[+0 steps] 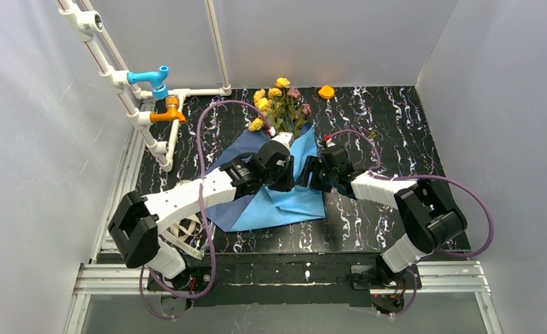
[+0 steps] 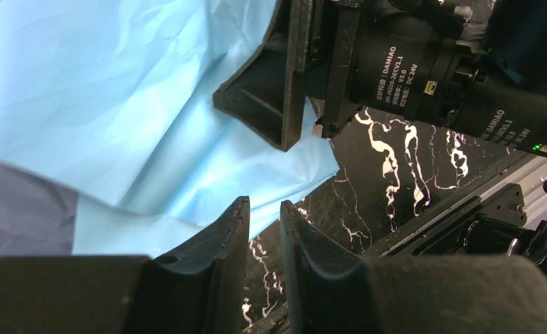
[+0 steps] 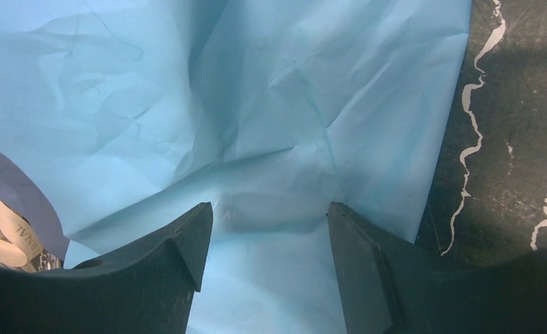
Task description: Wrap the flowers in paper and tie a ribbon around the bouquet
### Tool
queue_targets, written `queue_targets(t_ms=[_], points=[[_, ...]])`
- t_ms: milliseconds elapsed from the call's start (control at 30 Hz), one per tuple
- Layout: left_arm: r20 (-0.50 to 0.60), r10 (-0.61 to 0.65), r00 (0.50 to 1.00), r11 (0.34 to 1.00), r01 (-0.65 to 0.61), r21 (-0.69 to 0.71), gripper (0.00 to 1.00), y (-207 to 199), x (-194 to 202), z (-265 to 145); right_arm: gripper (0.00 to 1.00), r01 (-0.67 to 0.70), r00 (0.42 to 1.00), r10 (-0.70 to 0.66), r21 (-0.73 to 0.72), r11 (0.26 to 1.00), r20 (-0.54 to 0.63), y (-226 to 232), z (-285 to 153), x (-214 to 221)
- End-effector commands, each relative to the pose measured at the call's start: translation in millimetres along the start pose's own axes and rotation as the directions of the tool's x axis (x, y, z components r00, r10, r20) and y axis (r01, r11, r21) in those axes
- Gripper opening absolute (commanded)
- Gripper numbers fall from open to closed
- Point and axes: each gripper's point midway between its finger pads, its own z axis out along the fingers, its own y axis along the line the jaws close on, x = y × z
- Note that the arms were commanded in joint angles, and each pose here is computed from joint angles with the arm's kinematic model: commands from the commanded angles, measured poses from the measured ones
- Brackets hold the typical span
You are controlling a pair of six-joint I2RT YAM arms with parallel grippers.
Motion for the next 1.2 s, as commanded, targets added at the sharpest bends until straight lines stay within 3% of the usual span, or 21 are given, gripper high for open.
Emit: queue_targets(t_ms=[0,133,467,900,1167], points=[[-0.013,-0.003,1.0,0.994,0.004,0.11,0.18,-20,11,31,0.71,0.003,0.999,-0.002,0.046,0.999,-0.037,-3,-4,5],[-0.059,-0.025,0.998,0.993,0.031,0.116,0.1,-18,33,59,0.7,0.013,1.0,-0.012,0.037,0.999,-0.024,3,-6,-5],[-0.135,-0.043,0.99,0.996,0.053,0.071,0.05,1,77,109,0.66,0.021,1.0,-0.021,0.034,0.999,-0.007,9,-2,-17],[-0.219,-0.044,0.975,0.995,0.063,0.082,0.02,6,107,117,0.54,0.076,0.992,-0.07,-0.053,0.996,0.105,46,12,-96],[-0.251,-0.004,0.968,0.995,0.03,0.099,0.01,7,116,116,0.52,0.027,0.997,-0.024,-0.048,0.998,0.067,15,59,-114]])
